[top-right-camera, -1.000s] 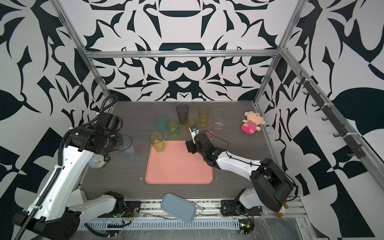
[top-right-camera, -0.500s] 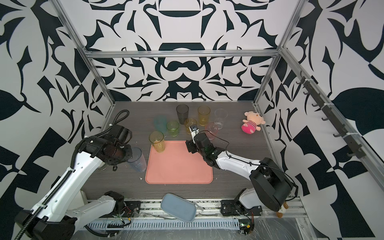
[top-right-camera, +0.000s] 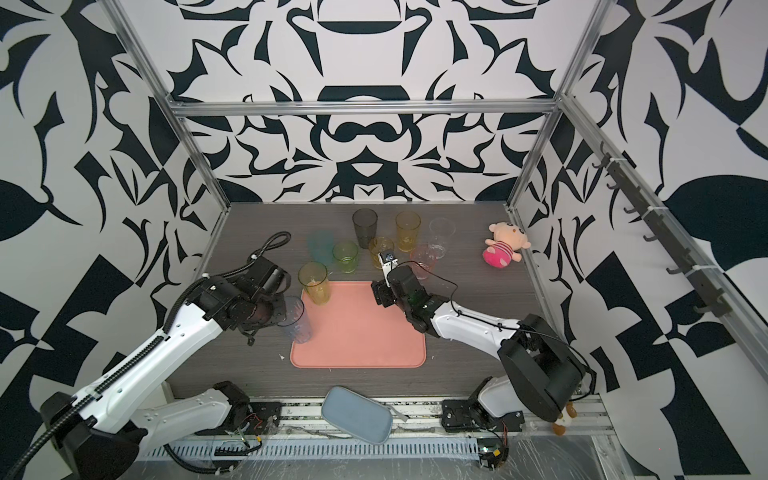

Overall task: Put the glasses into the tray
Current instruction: 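Lower the light blue glass onto the tray beside the green glass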

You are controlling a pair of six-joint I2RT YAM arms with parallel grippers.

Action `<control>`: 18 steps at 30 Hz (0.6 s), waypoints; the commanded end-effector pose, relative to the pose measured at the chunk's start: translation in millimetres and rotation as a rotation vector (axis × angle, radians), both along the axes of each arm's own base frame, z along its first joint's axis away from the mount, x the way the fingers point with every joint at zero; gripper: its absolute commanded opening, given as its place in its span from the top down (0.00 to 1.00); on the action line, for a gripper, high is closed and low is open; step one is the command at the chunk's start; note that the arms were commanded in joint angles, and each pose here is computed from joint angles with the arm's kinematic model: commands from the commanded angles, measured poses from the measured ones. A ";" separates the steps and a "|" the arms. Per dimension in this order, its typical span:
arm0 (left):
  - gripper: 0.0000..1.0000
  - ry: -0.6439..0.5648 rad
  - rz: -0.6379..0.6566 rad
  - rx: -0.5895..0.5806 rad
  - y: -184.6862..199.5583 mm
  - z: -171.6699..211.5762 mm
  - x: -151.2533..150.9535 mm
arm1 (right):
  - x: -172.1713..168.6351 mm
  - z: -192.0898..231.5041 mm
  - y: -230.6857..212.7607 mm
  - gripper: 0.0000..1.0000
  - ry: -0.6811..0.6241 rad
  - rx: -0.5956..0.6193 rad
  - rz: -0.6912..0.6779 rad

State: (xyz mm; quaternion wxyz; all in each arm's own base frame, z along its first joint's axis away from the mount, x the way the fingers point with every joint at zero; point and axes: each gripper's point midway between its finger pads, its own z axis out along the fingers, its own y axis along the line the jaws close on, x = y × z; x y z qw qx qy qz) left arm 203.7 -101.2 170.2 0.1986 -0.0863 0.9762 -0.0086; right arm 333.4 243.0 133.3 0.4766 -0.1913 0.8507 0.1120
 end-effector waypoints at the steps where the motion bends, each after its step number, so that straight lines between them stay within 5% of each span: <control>1: 1.00 -0.075 0.032 0.023 -6.7 8.3 8.9 | 8.8 19.4 6.2 0.19 -0.040 0.031 -0.017; 18: 1.00 -0.078 -0.004 0.025 -38.9 -12.2 27.7 | 8.4 19.4 6.9 0.19 -0.036 0.032 -0.014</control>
